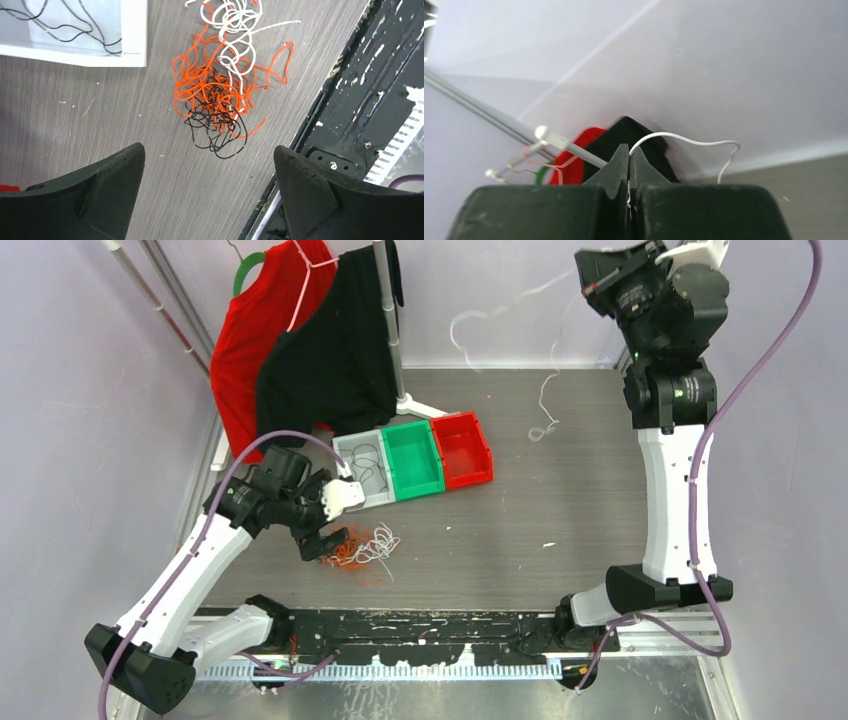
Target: Untangle the cables
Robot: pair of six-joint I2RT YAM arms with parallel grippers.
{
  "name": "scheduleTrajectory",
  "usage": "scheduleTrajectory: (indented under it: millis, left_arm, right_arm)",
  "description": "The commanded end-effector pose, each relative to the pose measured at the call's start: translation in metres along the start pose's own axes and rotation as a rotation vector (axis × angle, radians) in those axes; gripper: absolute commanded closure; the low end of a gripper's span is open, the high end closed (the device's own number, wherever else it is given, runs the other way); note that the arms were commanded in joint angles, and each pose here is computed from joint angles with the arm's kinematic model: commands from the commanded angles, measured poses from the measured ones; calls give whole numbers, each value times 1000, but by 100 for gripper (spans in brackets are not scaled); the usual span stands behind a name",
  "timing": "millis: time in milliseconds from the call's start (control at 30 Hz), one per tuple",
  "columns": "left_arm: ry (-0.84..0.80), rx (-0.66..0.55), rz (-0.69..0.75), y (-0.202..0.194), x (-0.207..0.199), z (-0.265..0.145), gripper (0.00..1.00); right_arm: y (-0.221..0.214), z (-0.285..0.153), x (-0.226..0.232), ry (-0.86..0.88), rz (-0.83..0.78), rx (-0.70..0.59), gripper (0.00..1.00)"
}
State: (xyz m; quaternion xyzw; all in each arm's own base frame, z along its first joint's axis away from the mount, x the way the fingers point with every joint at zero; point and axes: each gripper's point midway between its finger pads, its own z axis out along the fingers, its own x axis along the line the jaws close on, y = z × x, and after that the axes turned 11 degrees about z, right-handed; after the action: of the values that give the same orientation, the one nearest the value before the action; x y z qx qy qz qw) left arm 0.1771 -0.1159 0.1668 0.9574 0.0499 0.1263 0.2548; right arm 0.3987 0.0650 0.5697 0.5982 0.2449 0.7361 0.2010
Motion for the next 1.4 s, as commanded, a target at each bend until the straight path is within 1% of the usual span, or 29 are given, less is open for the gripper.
scheduleTrajectory:
  millis: [0,133,233,433,600,800,867,967,1133,1367]
  left_arm:
    - [51,-68,-110,20,15,-15,0]
    - [91,-82,-211,20,31,-17,2]
    - [94,-85,-247,17,35,-19,3]
    - [119,-79,-245,10,37,-18,4]
    - [132,-78,-236,7,37,-18,5]
    - [140,-95,-232,8,34,-20,6]
    - [145,-98,-228,8,34,-21,6]
    - [149,-100,-219,7,32,-23,6]
    - [148,-101,-215,6,29,-22,6]
    - [149,-103,-206,5,28,-21,6]
  right_arm:
    - [15,0,75,219,95,-7,99]
    - [-1,8,104,304,147,32,99]
    - [-13,13,114,329,158,59,99]
    - [-35,23,124,386,243,100,99]
    - [-53,26,145,469,295,130,99]
    - [-72,32,163,500,306,171,99]
    - [-81,36,159,494,305,182,99]
    - [-101,46,141,456,289,199,99]
    - [-125,57,109,384,216,213,99]
    - [-142,52,64,266,115,210,99]
